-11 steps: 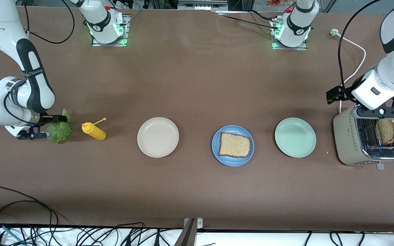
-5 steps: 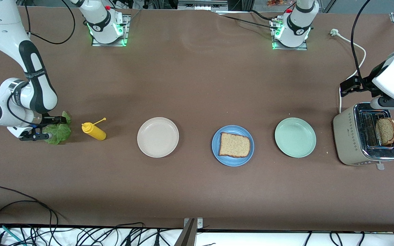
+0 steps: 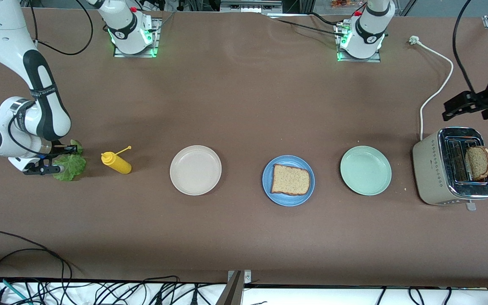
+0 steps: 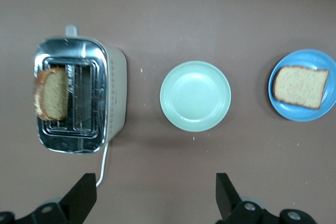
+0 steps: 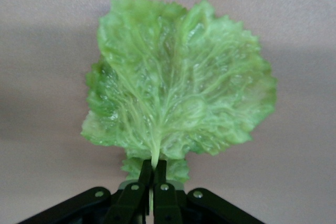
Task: Make sandwich in blue plate with both arms
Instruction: 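Grasp the lettuce leaf stem with the right gripper and lift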
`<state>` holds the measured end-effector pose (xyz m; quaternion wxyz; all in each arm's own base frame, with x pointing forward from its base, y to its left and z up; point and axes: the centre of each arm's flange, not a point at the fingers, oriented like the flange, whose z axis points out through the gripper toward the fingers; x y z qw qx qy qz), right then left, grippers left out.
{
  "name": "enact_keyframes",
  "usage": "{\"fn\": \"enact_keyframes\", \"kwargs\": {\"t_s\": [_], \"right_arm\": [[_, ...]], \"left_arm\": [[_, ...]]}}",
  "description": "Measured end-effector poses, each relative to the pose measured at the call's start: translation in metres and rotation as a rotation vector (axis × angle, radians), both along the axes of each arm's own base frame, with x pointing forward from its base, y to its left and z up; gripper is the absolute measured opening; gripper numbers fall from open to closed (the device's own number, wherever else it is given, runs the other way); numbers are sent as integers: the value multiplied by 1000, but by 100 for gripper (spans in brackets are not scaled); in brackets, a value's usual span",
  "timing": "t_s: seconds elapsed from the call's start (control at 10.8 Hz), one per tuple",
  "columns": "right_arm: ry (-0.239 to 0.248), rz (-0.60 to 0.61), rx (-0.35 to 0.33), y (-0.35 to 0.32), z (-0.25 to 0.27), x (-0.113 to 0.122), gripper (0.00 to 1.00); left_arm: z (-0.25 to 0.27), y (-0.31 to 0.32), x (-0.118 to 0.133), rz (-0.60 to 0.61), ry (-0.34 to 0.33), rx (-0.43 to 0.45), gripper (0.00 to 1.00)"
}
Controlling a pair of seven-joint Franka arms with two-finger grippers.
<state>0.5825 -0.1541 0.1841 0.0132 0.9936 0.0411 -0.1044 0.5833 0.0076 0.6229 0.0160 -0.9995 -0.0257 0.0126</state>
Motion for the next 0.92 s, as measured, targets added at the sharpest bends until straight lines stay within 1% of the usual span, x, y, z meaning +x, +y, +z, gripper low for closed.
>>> {"fn": "enact_keyframes", "kwargs": {"t_s": [0.09,0.28,0.46,0.55,0.92], "right_arm": [[-8,7,-1,1,3,3,4],[7,17,9,6,16,9,4],[55,22,30,14,38,16,4],[70,24,39,17,49,17,4],[130,45,86,39,93,12,4]], "left_arm": [[13,3,0,5,-28,0,100],[23,2,0,4,-48,-1,100],[22,2,0,4,-47,-1,100],[22,2,0,3,-47,-1,100],[22,1,0,2,-46,-1,100]]}}
